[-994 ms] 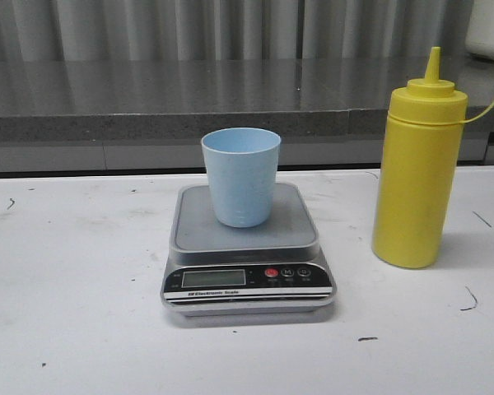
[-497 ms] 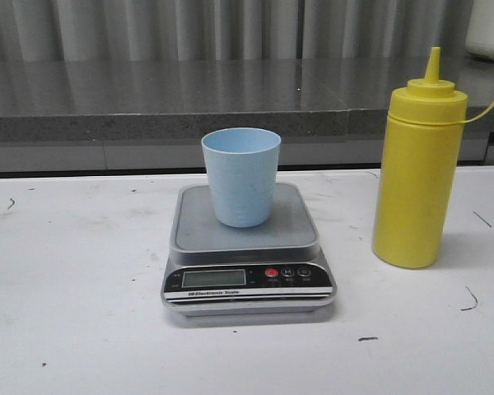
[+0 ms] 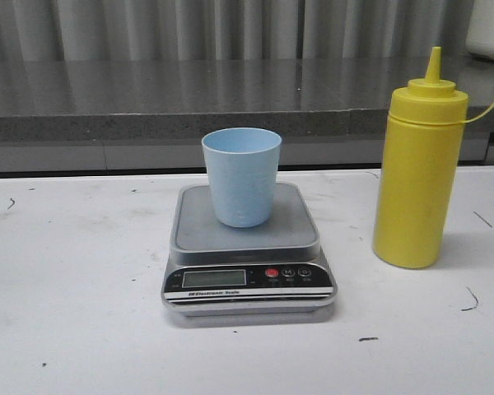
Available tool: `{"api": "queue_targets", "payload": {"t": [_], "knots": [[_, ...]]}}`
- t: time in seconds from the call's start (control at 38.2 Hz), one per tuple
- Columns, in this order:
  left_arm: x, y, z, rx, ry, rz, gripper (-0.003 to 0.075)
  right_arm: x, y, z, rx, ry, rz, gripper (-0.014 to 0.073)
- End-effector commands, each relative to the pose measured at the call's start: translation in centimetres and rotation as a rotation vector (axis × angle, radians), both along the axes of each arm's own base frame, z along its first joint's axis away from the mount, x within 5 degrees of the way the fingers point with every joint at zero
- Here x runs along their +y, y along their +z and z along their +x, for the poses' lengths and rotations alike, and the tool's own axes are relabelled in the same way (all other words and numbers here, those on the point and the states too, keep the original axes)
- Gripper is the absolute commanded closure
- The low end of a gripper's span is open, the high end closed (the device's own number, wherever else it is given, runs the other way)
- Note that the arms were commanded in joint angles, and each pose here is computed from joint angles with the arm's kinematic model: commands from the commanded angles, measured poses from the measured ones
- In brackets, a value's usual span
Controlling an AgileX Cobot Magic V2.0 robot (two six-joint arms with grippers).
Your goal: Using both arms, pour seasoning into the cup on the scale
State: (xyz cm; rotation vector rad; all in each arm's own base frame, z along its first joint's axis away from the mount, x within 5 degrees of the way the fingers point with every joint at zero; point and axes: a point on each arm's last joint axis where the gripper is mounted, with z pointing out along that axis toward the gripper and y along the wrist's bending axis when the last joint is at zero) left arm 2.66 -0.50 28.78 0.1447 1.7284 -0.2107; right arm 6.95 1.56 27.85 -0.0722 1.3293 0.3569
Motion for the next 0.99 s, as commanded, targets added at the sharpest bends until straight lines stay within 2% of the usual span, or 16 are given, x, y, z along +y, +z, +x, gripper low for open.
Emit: {"api": "queue_targets", "payload": {"t": [0.0, 0.52, 0.81, 0.97], "knots": [[0.0, 1.4, 0.0, -0.082, -0.003, -0.034, 0.074, -0.4, 1.4, -0.1, -0.064, -0.042, 0.012, 0.0714], [-0.1, 1.3, 0.1, -0.089, -0.004, -0.035, 0.074, -0.4, 1.4, -0.1, -0.064, -0.042, 0.012, 0.0714], [0.2, -0.2, 0.2, -0.308, 0.108, -0.074, 0.074, -0.4, 1.4, -0.1, -0.064, -0.042, 0.012, 0.0714], [0.2, -2.2, 1.2, -0.31, 0.141, -0.071, 0.074, -0.4, 1.4, -0.1, -0.064, -0.041, 0.012, 0.0714]]}}
